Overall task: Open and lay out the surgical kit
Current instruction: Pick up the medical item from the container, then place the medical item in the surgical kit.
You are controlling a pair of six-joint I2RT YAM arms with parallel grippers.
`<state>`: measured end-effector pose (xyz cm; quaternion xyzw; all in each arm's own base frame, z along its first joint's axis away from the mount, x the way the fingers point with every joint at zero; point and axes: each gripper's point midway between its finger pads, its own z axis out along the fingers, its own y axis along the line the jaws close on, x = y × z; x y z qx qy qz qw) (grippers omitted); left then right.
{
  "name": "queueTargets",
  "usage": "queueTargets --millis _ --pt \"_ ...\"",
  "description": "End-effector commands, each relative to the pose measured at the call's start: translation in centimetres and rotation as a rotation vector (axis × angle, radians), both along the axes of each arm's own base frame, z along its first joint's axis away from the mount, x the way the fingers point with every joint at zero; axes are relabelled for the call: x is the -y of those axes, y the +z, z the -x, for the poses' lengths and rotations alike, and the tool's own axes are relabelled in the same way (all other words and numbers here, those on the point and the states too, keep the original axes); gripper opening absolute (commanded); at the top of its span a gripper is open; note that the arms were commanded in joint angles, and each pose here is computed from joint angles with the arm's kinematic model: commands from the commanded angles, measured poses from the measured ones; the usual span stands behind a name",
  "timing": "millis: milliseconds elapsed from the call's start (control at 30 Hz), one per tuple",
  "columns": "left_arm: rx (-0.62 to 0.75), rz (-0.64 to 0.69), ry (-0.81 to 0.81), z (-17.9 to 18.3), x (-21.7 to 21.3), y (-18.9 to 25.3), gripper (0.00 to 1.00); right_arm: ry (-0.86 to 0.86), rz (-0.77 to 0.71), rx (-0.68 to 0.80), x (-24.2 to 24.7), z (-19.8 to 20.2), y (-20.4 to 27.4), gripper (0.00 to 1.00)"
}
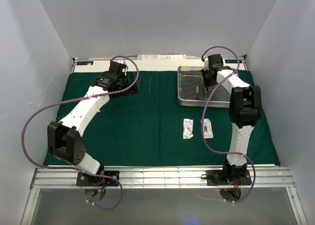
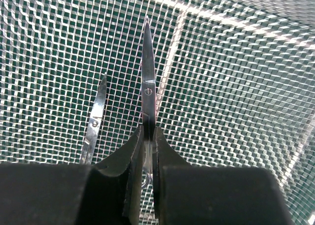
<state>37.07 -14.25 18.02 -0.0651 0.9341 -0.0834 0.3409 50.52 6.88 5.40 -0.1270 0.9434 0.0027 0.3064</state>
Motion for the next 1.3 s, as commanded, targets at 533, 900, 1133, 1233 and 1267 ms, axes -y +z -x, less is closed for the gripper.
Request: queueTargets --millis 533,900,1133,1233,1267 --pt "0.054 -0.002 0.027 -0.1 -0.7 1.5 0.94 -0.156 -0.188 0.168 -4.6 1.4 12.5 0.08" --pt "0.108 -0.068 0.121 1.7 -3.7 4.1 0.95 -0.132 -0.284 0.078 -14.4 9.5 13.8 0.08" --pt "0.175 -0.137 0.212 3.9 -6.9 6.5 0.95 -0.045 -0.315 -0.022 -20.6 15.6 10.5 0.08" --pt "0.215 -0.123 0.220 4.7 -7.4 7.8 0.95 -0.014 -0.307 -0.055 -23.0 18.2 9.2 0.08" --pt "0.227 -0.118 0.220 5.1 -7.6 8.2 0.95 -0.011 -0.304 -0.065 -23.5 18.8 8.7 0.08"
